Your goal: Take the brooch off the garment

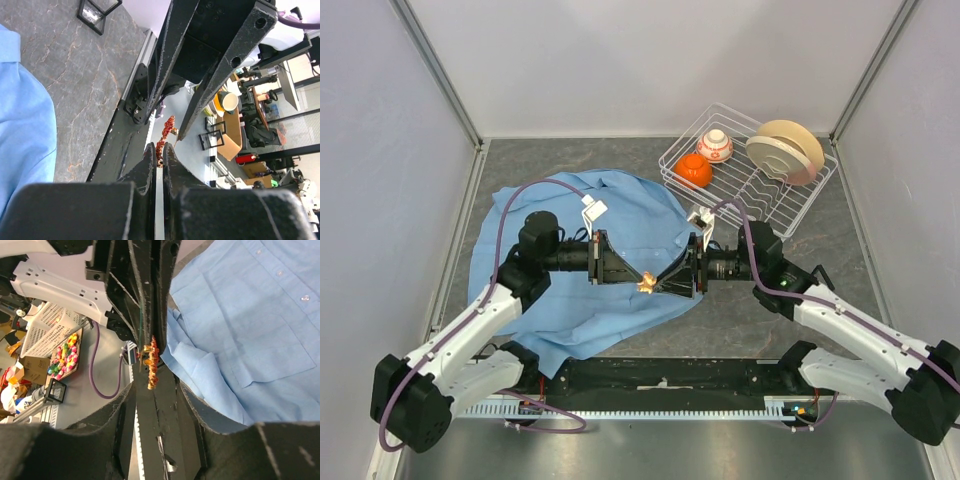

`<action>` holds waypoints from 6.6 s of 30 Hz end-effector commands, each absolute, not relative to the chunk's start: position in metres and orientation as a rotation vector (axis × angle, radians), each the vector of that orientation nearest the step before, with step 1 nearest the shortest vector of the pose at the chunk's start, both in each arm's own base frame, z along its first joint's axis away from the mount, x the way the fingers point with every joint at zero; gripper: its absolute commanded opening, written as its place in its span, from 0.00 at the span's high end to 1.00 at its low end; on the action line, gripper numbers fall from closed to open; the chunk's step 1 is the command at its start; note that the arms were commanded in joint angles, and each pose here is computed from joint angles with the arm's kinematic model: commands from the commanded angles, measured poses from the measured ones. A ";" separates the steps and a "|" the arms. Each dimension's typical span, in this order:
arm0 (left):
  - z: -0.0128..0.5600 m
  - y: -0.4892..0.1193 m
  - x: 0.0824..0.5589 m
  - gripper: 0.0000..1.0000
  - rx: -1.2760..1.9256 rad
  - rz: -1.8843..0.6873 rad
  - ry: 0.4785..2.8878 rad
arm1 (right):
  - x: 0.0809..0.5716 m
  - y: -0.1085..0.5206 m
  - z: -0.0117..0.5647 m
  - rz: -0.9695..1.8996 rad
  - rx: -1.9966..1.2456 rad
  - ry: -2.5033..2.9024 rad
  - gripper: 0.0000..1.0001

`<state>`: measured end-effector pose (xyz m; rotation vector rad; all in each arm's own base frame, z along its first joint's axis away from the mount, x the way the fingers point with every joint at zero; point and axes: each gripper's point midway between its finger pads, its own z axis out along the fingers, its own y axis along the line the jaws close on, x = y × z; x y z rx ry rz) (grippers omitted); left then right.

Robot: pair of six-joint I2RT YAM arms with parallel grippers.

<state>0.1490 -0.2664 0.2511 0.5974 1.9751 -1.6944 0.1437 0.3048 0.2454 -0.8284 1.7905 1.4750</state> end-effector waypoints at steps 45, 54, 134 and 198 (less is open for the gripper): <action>0.261 -0.275 0.157 0.98 0.320 -1.906 1.971 | 0.147 0.332 0.259 1.671 -0.702 1.681 0.77; 0.263 -0.275 0.156 0.98 0.301 -1.916 1.967 | 0.148 0.335 0.257 1.666 -0.677 1.688 0.76; 0.246 -0.272 0.167 0.98 0.254 -1.781 2.033 | 0.166 0.307 0.237 1.345 -0.531 1.814 0.49; 0.309 -0.196 0.199 0.98 1.075 -0.353 1.014 | 0.202 0.386 0.293 1.734 0.697 2.195 0.64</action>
